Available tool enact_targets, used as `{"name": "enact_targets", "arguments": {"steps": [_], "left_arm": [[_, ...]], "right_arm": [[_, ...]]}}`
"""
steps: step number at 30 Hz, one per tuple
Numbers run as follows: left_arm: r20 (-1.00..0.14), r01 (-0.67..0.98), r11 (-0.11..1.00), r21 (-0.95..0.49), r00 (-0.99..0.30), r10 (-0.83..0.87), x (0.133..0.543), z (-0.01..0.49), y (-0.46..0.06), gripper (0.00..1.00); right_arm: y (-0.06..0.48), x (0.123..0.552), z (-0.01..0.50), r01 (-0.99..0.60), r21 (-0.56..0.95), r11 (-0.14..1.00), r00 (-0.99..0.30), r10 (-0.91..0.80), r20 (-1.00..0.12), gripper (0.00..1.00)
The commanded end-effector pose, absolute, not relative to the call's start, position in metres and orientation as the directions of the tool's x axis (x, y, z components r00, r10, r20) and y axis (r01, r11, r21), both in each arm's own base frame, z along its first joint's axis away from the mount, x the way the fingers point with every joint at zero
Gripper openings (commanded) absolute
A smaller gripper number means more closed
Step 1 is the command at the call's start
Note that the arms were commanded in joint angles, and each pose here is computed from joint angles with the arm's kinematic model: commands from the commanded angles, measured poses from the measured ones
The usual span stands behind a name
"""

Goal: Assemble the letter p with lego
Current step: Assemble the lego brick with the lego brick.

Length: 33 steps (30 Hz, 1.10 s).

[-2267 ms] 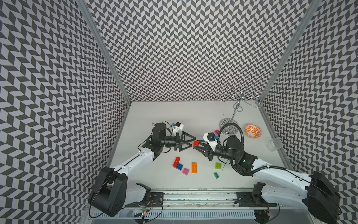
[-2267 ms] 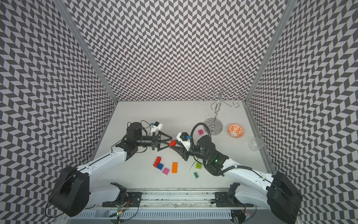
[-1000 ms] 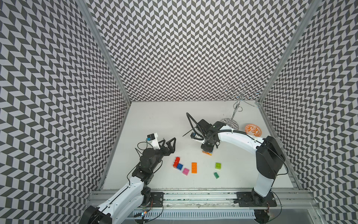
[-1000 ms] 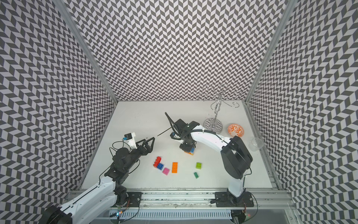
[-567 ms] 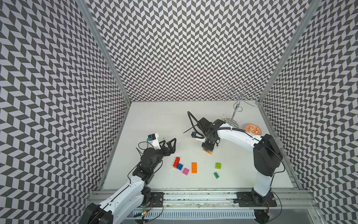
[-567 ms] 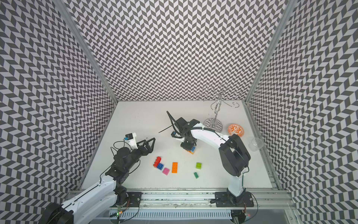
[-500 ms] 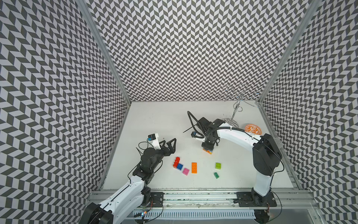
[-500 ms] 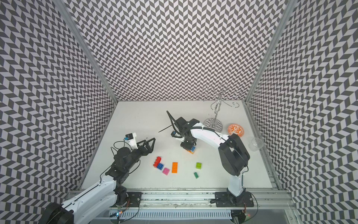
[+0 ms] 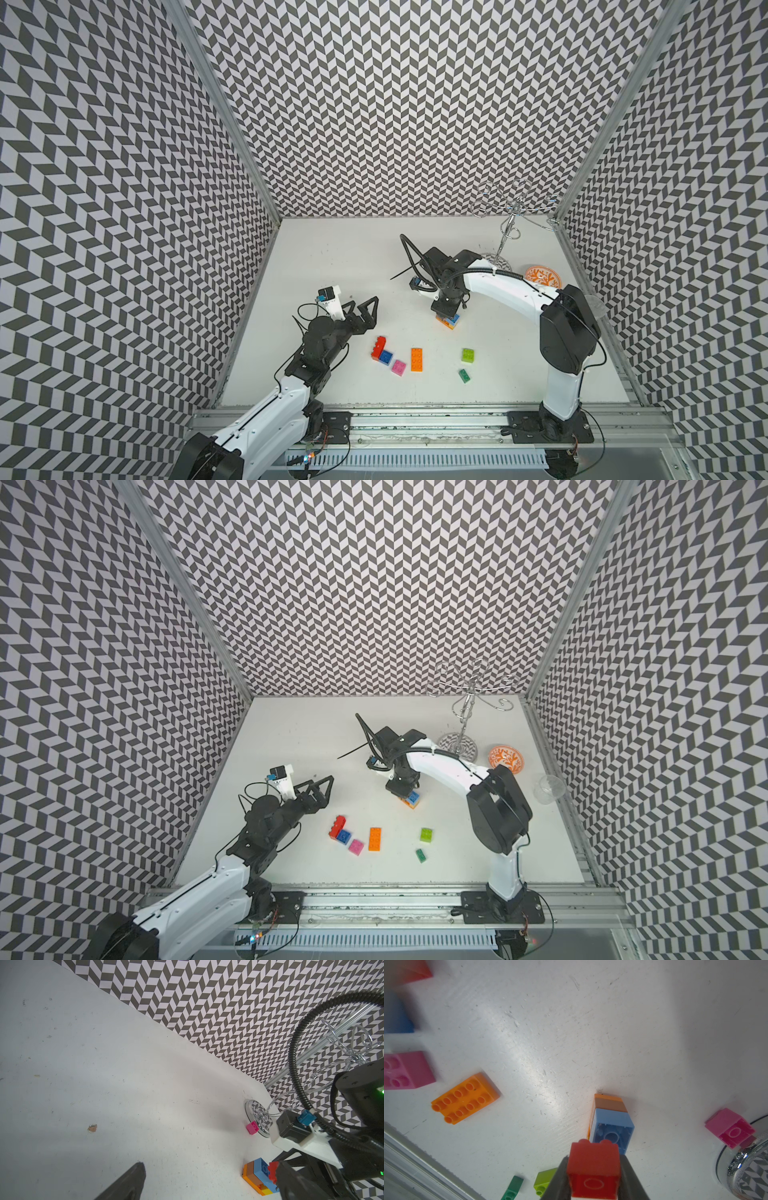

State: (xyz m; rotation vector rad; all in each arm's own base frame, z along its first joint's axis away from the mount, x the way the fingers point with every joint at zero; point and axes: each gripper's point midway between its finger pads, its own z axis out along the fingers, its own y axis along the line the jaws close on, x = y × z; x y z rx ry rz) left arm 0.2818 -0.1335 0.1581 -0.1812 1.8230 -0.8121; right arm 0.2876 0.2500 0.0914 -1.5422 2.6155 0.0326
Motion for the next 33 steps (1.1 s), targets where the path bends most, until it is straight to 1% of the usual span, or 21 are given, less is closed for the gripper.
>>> {"name": "enact_targets", "arguments": {"steps": [1, 16, 27, 33], "left_arm": [[-0.787, 0.288, 0.747, -0.599, -0.387, -0.481, 0.284, 0.172, -0.138, 1.0], [-0.788, 0.294, 0.744, -0.599, -0.379, -0.485, 0.282, 0.176, -0.137, 1.0], [-0.787, 0.296, 0.742, -0.601, -0.382, -0.485, 0.282, 0.176, -0.138, 1.0], [-0.787, 0.297, 0.742, -0.601, -0.382, -0.485, 0.282, 0.176, -0.138, 1.0]], "right_arm": [[0.248, 0.291, 0.091, -0.858, -0.033, 0.513, -0.509, -0.857, -0.084, 0.0], [0.25, 0.307, 0.079, -0.808, -0.044, 0.588, -0.585, -0.809, -0.06, 0.0], [0.245, 0.303, 0.079, -0.798, -0.023, 0.603, -0.601, -0.798, -0.043, 0.0], [0.243, 0.297, 0.067, -0.8, -0.002, 0.6, -0.6, -0.8, -0.016, 0.0]]}}
